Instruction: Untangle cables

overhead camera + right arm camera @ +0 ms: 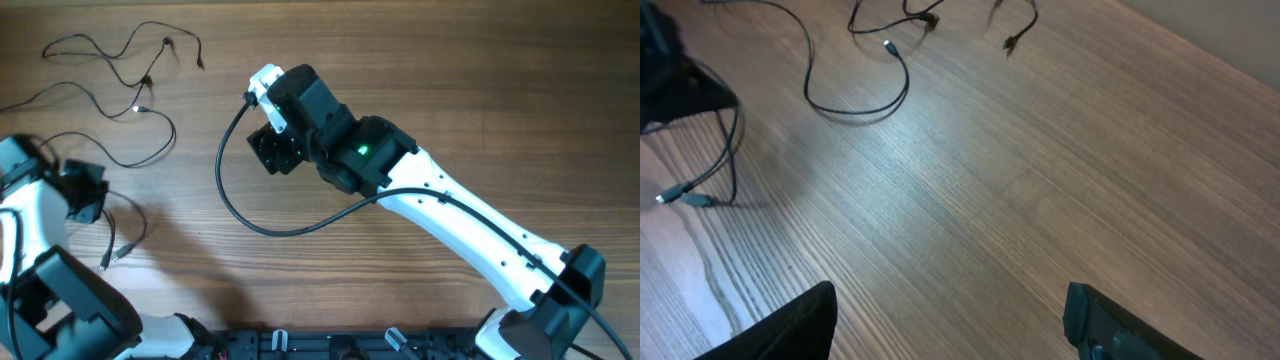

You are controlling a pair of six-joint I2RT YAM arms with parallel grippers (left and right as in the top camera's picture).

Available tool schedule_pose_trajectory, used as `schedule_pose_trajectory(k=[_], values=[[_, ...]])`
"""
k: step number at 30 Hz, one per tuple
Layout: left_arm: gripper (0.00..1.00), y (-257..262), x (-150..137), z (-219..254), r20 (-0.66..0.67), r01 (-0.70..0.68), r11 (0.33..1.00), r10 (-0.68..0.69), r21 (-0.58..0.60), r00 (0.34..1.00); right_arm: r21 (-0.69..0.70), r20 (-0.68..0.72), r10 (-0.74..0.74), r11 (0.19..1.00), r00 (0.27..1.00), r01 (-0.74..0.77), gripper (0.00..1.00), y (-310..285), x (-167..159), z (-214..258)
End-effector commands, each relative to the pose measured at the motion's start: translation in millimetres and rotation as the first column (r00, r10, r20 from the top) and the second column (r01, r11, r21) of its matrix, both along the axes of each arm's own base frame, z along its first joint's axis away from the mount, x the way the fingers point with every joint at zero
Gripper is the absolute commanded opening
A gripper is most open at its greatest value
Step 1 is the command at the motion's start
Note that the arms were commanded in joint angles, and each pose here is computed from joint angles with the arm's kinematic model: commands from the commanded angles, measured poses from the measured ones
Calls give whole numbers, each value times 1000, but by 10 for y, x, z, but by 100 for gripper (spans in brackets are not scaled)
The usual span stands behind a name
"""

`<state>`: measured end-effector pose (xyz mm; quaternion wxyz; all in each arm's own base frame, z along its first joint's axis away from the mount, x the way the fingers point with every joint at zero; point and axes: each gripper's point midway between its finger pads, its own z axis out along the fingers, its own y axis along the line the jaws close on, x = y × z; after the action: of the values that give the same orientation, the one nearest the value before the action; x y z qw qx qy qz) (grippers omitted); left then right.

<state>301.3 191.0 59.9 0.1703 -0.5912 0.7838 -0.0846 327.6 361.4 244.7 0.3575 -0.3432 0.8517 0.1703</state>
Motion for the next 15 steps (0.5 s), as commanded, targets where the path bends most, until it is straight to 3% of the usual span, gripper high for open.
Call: schedule_pose_trajectory(k=[1, 5, 6, 8, 9, 12, 14, 15], values=[[4, 80, -41, -171, -124, -12, 992, 28, 128, 992, 13, -11, -2, 1000, 1000, 2, 74, -6, -31, 11], [8, 56, -113, -433, -205, -10, 994, 31, 107, 978, 32, -24, 23, 999, 999, -22, 74, 39, -69, 22], [39, 50, -126, -478, -217, -8, 995, 29, 100, 976, 32, -24, 23, 999, 999, -22, 74, 39, -68, 22], [88, 61, -109, -460, -211, -6, 995, 28, 103, 977, 29, -27, 23, 999, 999, -22, 74, 33, -73, 14], [96, 70, -91, -445, -207, -5, 994, 27, 106, 978, 28, -27, 23, 999, 999, -22, 74, 32, -74, 13], [99, 81, 96, -227, -147, 20, 996, -7, 90, 989, 25, -22, 19, 1000, 1000, -19, 80, 26, -64, 15], [100, -59, 509, 155, 18, 182, 982, -183, 52, 983, 16, -7, -4, 1000, 1000, 4, 85, -2, -22, 21], [100, -73, 627, 319, 55, 202, 977, -206, 64, 977, 24, -3, -6, 1000, 1000, 6, 90, 9, -13, 36]])
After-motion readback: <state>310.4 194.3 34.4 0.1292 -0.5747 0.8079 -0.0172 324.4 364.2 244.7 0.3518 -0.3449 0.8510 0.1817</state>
